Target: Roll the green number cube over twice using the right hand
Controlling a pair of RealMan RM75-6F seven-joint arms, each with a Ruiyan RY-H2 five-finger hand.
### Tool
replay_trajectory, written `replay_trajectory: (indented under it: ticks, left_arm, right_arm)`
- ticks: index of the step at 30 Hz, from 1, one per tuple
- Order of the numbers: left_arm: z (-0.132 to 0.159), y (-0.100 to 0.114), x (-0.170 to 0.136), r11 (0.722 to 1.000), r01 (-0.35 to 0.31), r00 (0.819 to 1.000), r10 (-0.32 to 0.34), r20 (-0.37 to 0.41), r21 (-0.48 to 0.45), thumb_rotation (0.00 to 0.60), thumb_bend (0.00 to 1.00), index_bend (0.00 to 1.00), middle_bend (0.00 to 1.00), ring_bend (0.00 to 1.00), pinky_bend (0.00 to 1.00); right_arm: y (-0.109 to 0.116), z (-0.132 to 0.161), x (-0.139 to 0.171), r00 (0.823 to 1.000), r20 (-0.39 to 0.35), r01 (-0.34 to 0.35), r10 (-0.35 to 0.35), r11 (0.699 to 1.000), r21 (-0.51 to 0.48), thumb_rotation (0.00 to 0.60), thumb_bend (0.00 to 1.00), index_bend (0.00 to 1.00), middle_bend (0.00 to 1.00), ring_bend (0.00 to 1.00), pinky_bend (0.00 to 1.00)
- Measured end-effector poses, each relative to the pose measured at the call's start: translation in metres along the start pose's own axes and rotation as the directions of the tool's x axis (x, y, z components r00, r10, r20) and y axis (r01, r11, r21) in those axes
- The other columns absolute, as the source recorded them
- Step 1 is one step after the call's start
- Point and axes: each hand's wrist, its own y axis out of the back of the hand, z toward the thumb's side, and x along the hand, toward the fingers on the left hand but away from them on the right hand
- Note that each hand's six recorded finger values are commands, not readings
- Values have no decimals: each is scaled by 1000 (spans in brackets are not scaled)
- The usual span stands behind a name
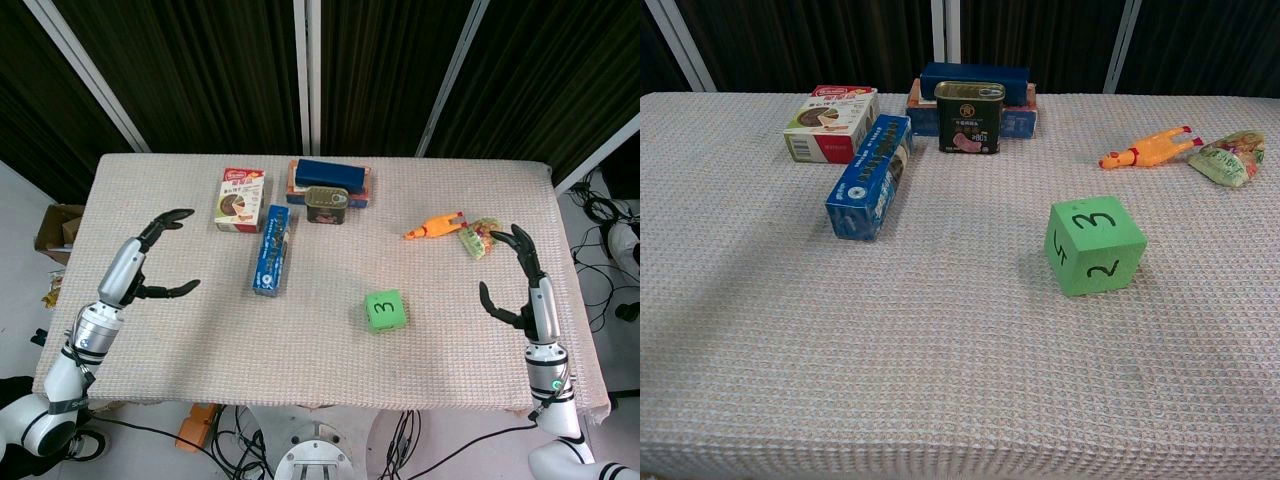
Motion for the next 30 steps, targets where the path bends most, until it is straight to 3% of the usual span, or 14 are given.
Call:
replay_trajectory:
  ticks: [14, 18, 21, 24, 26, 29, 30]
  left_arm:
    - [2, -2, 1, 1000, 17, 1000, -18, 5, 13, 538, 178, 156, 146, 122, 220]
    - [0, -2, 0, 1000, 19, 1000, -19, -2, 14, 539, 178, 156, 146, 122, 220]
    - [-2, -4, -1, 1000, 26, 1000, -26, -8, 16, 539, 178, 156, 146, 122, 220]
    - [-2, -5, -2, 999, 34, 999, -33, -16, 37, 538, 178, 156, 146, 122, 220]
    - [-2, -4, -4, 998, 36, 999, -35, -24, 54, 540, 178, 157, 146, 122, 218]
    - [-3, -2, -7, 996, 40, 999, -37, -40, 85, 539, 177, 157, 146, 122, 217]
    - [-4, -1, -8, 995, 41, 998, -37, -46, 96, 539, 178, 158, 146, 122, 217]
  right_arm:
    - [-6, 3, -3, 999, -2, -35, 35, 998, 50, 600, 327, 14, 156, 0, 35]
    - [-13, -1, -1, 996, 21, -94, 92, 990, 109, 600, 324, 0, 132, 0, 35]
    - [-23, -4, 3, 983, 60, -184, 176, 967, 175, 600, 299, 0, 112, 0, 30]
    - [-30, -5, 6, 956, 109, -294, 274, 913, 284, 600, 234, 0, 56, 0, 1]
    - [-34, -3, 7, 935, 143, -355, 326, 855, 377, 600, 199, 0, 24, 0, 0]
    - [-42, 7, 8, 906, 187, -419, 380, 735, 533, 600, 178, 0, 2, 0, 0]
    - [-44, 10, 8, 900, 195, -428, 389, 710, 560, 600, 176, 0, 0, 0, 0]
